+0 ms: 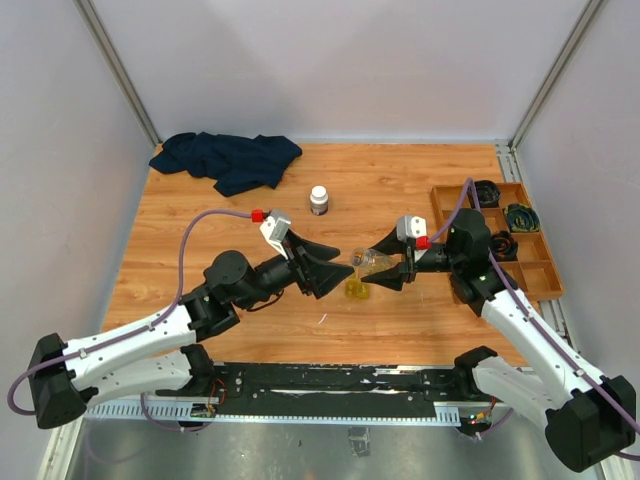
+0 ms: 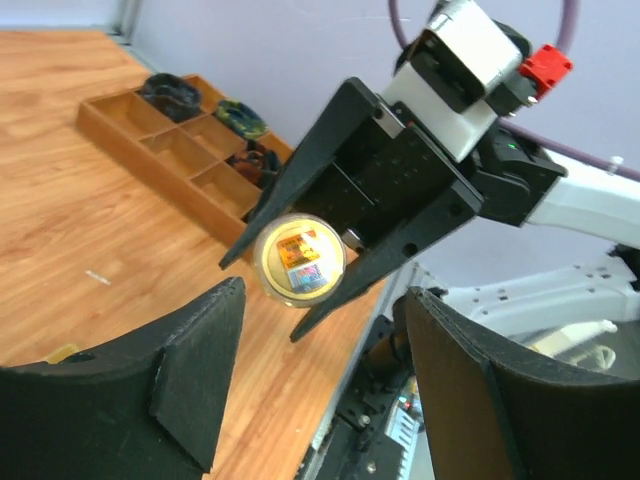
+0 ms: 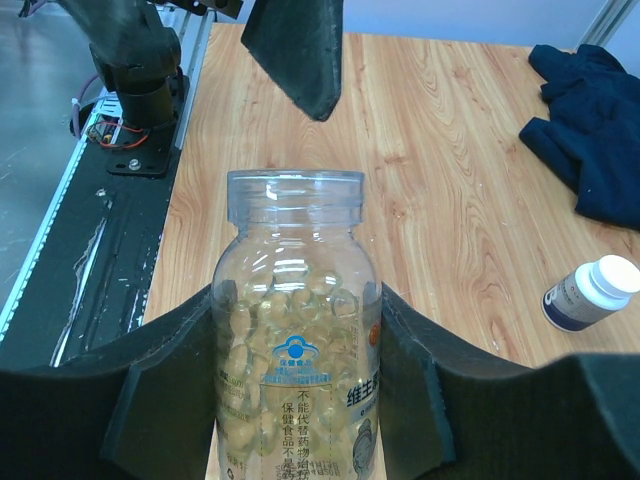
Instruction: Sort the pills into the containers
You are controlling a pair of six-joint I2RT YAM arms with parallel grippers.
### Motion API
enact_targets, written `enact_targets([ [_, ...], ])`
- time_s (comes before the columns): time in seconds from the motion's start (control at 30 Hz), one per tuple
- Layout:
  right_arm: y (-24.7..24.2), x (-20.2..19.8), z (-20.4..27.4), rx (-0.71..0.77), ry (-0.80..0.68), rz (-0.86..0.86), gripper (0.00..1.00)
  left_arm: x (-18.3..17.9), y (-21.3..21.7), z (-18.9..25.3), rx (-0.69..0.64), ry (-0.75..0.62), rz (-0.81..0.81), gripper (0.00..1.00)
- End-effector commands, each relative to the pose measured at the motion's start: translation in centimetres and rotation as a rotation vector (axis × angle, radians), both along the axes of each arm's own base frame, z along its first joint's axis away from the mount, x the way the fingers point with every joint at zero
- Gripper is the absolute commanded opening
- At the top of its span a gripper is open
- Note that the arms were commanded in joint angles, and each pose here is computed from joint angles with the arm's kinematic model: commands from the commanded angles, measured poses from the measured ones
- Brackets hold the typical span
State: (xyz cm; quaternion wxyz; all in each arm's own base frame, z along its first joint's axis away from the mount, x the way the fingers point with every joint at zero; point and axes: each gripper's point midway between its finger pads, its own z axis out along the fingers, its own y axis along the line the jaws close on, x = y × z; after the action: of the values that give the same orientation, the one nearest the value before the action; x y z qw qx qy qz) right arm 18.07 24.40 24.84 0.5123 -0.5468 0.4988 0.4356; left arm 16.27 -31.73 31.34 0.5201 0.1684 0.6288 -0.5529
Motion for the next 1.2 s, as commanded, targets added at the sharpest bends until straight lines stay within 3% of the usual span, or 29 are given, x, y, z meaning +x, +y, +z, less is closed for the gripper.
enact_targets([
  [0.0,0.0,0.7,1.0,0.016,-0.054,-0.009,0.01,2.7,0.3,0.5,0.038,0.028,0.192,0.65],
  [0.57,0.0,0.7,0.9,0.011,-0.054,-0.014,0.01,2.5,-3.2,0.2,0.107,0.044,0.213,0.64],
  [0.7,-0.1,0.6,1.1,0.014,-0.058,-0.013,0.01,2.3,-3.7,0.0,0.119,0.046,0.191,0.52],
  [0.93,-0.1,0.5,1.2,0.016,-0.061,-0.01,0.01,1.6,-4.4,-0.5,0.156,0.032,0.135,0.41],
  [1.07,-0.1,0.3,1.4,0.021,-0.065,-0.001,0.01,0.8,-4.1,-0.6,0.151,-0.056,0.095,0.29],
  [1.17,0.0,0.1,1.6,0.028,-0.069,0.009,0.01,-0.1,-4.0,-0.7,0.147,-0.175,0.022,0.26],
])
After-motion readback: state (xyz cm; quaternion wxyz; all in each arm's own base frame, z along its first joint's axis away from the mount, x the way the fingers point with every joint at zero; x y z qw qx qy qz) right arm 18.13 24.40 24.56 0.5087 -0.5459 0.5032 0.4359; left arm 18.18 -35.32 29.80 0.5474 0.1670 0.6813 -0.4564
